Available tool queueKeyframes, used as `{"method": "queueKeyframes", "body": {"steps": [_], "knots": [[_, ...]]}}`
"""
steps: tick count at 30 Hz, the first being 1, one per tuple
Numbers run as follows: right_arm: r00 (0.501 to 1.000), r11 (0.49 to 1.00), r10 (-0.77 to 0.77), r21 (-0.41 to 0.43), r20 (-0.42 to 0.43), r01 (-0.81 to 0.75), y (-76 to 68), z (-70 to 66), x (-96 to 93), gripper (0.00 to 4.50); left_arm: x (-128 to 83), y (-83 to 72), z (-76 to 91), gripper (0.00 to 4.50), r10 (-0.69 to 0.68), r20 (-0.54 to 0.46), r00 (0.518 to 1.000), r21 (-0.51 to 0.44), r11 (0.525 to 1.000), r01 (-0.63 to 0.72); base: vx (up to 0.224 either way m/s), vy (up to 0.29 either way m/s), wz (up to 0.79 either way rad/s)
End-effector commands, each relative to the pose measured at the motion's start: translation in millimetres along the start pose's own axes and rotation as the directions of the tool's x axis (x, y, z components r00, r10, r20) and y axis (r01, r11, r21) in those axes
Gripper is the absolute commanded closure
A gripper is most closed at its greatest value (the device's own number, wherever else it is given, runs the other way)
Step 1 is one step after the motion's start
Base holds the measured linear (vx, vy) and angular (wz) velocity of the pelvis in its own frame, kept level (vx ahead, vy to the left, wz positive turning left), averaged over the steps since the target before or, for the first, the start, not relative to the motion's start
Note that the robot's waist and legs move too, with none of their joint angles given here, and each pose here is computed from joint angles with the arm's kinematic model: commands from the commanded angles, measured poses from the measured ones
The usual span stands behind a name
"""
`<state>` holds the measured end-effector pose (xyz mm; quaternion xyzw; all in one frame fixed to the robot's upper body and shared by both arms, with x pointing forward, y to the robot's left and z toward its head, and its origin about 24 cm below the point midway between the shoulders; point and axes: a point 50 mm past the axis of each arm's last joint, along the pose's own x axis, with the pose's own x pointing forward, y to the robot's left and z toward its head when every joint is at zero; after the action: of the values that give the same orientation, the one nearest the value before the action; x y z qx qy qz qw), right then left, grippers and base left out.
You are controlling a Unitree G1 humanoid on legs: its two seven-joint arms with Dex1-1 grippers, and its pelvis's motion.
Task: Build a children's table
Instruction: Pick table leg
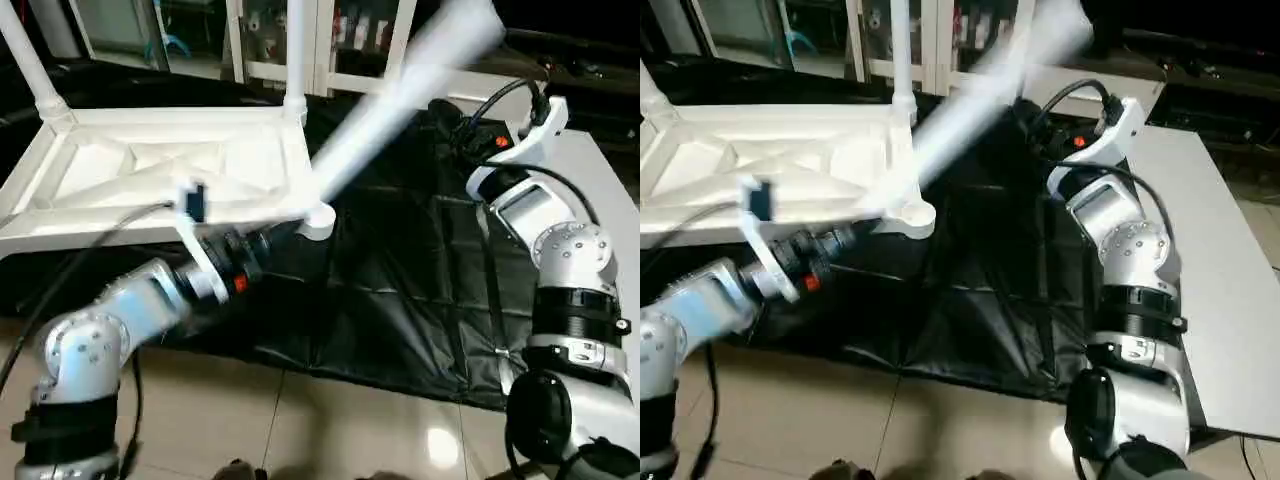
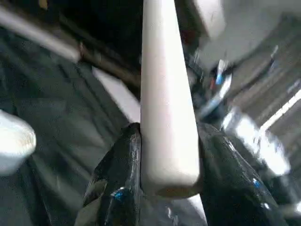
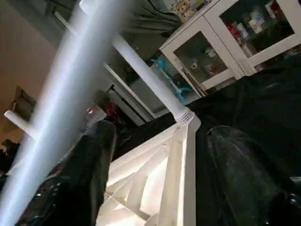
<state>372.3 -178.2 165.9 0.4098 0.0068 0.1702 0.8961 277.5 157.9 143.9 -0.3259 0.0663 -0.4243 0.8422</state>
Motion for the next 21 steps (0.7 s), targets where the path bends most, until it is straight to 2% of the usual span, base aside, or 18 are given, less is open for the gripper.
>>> {"method": "queueKeyframes", "body": {"steps": [1,4,9,10,13,15,16,17,18,19,20,21], "knots": [[0.999,1.0,-0.011,0.029,0.045,0.01,-0.1,7.2,0.6,1.58,1,-6.4,4.6,3.15,-0.051,0.023,0.998,-0.002,0.999,0.051,0.0,0.0,0.0],[0.999,1.0,-0.01,-0.009,0.037,0.011,1.1,6.7,0.8,1.87,-1,-10.3,0.9,3.15,-0.075,-0.02,0.997,0.001,0.997,0.075,0.0,0.0,0.0],[0.999,0.999,-0.032,-0.038,0.039,0.034,-1.1,7.4,-0.5,2.23,-1,-9.0,0.1,3.15,-0.055,-0.03,0.998,0.003,0.998,0.055,0.0,0.0,0.0],[0.998,0.997,-0.045,-0.068,0.044,0.048,-2.8,8.2,-1.6,2.46,0,-7.7,0.8,3.15,-0.045,-0.024,0.999,0.004,0.999,0.046,0.0,0.0,0.0],[0.996,0.99,-0.071,-0.119,0.06,0.078,-6.2,10.2,-4.9,2.62,0,-5.6,2.3,3.15,-0.026,-0.02,0.999,0.005,1.0,0.026,0.0,0.0,0.0],[0.994,0.971,-0.085,-0.217,0.069,0.098,-8.5,12.4,-8.6,2.79,0,-5.0,0.7,3.15,-0.015,-0.059,0.998,0.031,0.999,0.017,0.0,0.0,0.0],[0.995,0.933,-0.07,-0.349,0.072,0.09,-7.8,14.8,-11.4,2.96,-1,-4.1,-1.7,3.15,0.005,-0.106,0.994,0.07,0.998,0.002,0.0,0.0,0.0],[0.997,0.894,-0.049,-0.442,0.067,0.074,-5.8,16.0,-13.0,3.03,-1,-3.4,-3.1,3.15,0.018,-0.135,0.991,0.094,0.996,-0.006,0.0,0.0,0.0],[0.999,0.818,-0.011,-0.574,0.049,0.037,-1.8,16.9,-15.2,3.03,-2,-2.9,-4.5,3.15,0.031,-0.172,0.985,0.128,0.992,-0.008,0.0,0.0,0.0],[0.999,0.727,0.03,-0.686,0.022,-0.007,3.1,16.9,-17.3,3.23,-2,-2.4,-5.1,3.15,0.046,-0.204,0.978,0.168,0.986,-0.011,0.0,0.0,0.0],[0.998,0.631,0.069,-0.774,-0.011,-0.052,7.7,17.1,-19.3,3.23,-3,-1.8,-4.9,3.15,0.062,-0.23,0.971,0.202,0.979,-0.015,0.0,0.0,0.0],[0.994,0.558,0.101,-0.825,-0.034,-0.085,11.6,18.0,-21.0,3.33,-3,-1.4,-3.9,3.15,0.073,-0.249,0.966,0.231,0.973,-0.014,0.0,0.0,0.0]]}}
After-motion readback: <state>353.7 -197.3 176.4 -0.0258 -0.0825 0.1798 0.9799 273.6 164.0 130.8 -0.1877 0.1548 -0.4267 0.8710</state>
